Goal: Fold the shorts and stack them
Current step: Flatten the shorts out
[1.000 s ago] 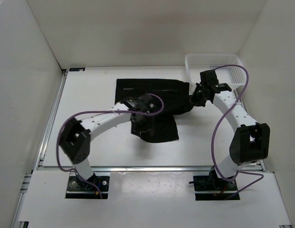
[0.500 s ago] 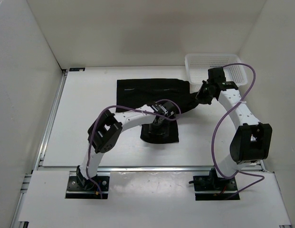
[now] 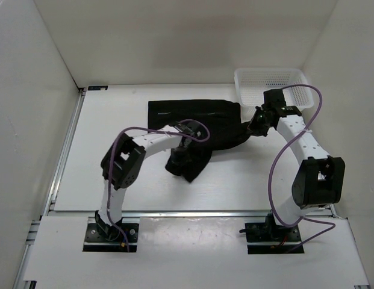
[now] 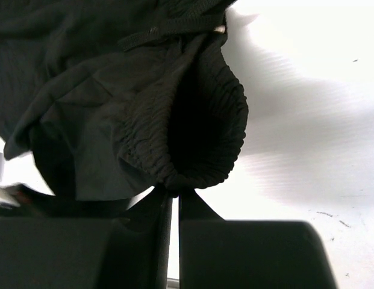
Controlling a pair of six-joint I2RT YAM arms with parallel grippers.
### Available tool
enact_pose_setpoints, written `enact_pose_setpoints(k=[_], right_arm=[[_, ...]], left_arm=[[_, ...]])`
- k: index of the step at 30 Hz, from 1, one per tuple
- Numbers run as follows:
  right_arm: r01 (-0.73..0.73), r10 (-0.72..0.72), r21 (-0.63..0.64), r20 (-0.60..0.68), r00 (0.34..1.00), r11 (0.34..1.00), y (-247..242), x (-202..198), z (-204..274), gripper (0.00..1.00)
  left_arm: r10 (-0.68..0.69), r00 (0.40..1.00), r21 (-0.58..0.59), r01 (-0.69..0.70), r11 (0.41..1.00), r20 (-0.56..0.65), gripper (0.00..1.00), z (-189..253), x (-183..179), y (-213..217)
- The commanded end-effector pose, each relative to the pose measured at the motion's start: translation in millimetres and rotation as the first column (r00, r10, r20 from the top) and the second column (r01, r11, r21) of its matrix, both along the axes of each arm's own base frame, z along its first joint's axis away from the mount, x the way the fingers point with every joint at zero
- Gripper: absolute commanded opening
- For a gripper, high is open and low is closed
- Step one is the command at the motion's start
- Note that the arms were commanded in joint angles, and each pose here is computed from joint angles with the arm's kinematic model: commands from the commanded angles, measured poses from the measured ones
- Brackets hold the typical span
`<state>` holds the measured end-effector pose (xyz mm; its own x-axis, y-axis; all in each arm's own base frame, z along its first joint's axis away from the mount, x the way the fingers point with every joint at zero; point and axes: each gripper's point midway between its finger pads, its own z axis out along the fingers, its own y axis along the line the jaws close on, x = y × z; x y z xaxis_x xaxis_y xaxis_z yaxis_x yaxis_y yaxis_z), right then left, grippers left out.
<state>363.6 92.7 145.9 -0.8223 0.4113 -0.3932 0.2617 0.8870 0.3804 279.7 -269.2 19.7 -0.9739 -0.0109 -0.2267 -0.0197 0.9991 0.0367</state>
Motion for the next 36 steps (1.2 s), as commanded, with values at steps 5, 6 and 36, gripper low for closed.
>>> enact_pose_setpoints(k=[5, 6, 36], right_arm=[[-0.046, 0.047, 0.133, -0.004, 0.999, 0.99, 17.5, -42.2, 13.6, 0.0], [-0.042, 0.041, 0.151, 0.01, 0.999, 0.988, 18.7, -51.2, 19.2, 0.0], [-0.009, 0.018, 0.071, -0.118, 0.993, 0.997, -4.7, -147.7, -57.8, 0.27]], left_arm=[[0.08, 0.977, 0.116, -0.105, 0.988, 0.199, 0.1, 97.5, 53.2, 115.3], [0.098, 0.975, 0.142, -0.128, 0.982, 0.197, 0.1, 101.5, 56.4, 130.0], [0.394, 0.911, -0.263, -0.412, 0.873, -0.118, 0.73, 56.8, -74.6, 140.7]])
